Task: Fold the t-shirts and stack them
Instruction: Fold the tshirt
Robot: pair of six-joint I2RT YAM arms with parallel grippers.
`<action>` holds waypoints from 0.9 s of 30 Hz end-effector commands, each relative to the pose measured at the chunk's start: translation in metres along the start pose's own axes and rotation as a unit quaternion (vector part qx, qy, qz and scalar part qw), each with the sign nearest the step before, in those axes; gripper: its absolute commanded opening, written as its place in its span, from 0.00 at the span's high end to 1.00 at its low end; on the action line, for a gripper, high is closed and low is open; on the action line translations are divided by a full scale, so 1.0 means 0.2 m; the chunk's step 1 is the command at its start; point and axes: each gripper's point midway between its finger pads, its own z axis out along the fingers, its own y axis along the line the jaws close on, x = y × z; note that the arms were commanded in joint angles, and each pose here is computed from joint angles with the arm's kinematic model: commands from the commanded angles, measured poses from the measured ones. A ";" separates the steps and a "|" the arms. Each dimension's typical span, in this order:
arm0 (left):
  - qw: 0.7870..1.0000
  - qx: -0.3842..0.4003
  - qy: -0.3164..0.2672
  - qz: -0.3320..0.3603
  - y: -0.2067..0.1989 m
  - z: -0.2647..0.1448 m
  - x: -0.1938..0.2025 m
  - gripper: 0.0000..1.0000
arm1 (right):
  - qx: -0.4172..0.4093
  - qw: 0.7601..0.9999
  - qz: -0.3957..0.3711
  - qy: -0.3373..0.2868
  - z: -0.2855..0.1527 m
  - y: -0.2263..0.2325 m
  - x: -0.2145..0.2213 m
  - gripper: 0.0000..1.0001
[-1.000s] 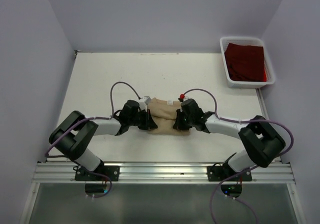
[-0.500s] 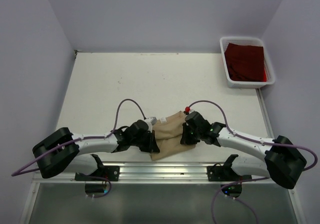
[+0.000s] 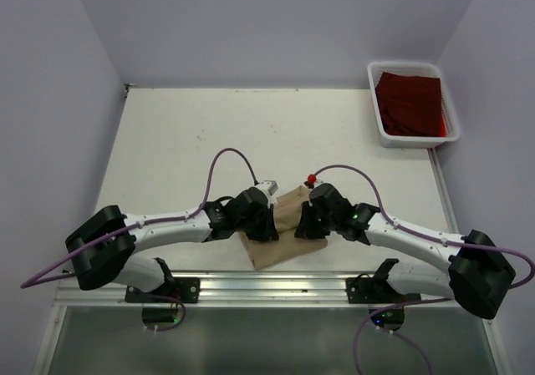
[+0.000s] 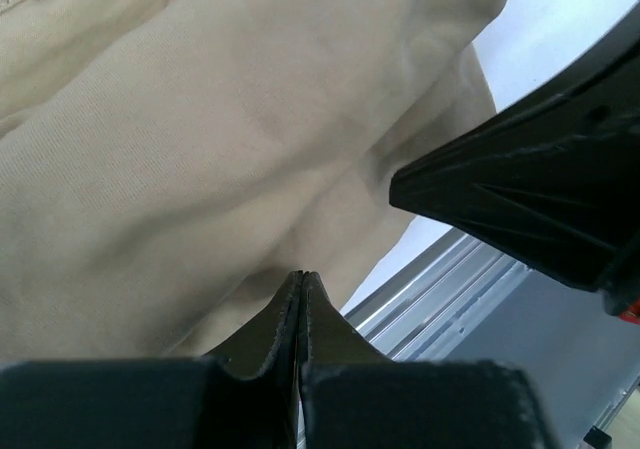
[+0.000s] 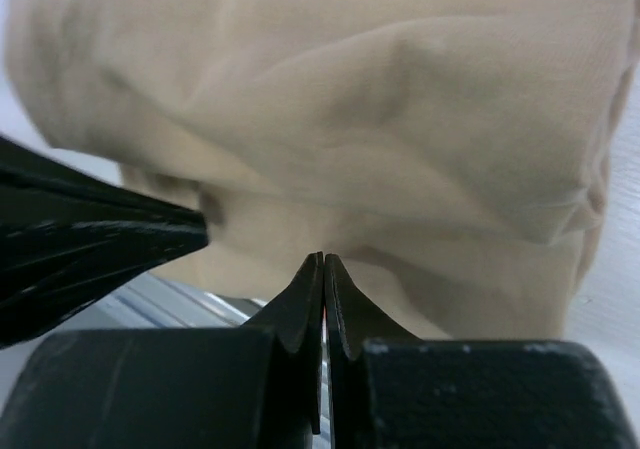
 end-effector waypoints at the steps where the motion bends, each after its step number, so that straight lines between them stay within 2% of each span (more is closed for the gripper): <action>1: 1.000 -0.015 -0.005 0.011 0.03 0.01 -0.01 1.00 | -0.074 0.997 0.012 -0.031 -0.07 0.18 -0.09 1.00; 5: 1.000 -0.013 0.009 0.006 0.04 0.05 0.03 1.00 | -0.123 0.991 0.028 -0.032 -0.04 0.24 -0.05 1.00; 15: 1.000 -0.010 0.022 -0.001 0.07 0.13 0.07 1.00 | -0.026 0.999 0.026 0.006 0.20 -0.02 0.14 1.00; 22: 1.000 0.017 -0.014 -0.003 -0.04 0.08 -0.04 1.00 | 0.025 0.999 0.009 0.023 0.26 -0.12 0.24 1.00; 23: 0.999 0.033 -0.033 -0.002 -0.08 0.07 -0.09 1.00 | 0.028 0.999 0.005 0.022 0.27 -0.12 0.25 1.00; 27: 0.998 0.007 -0.068 0.003 -0.05 0.10 -0.18 1.00 | 0.035 0.999 0.001 0.031 0.28 -0.13 0.28 1.00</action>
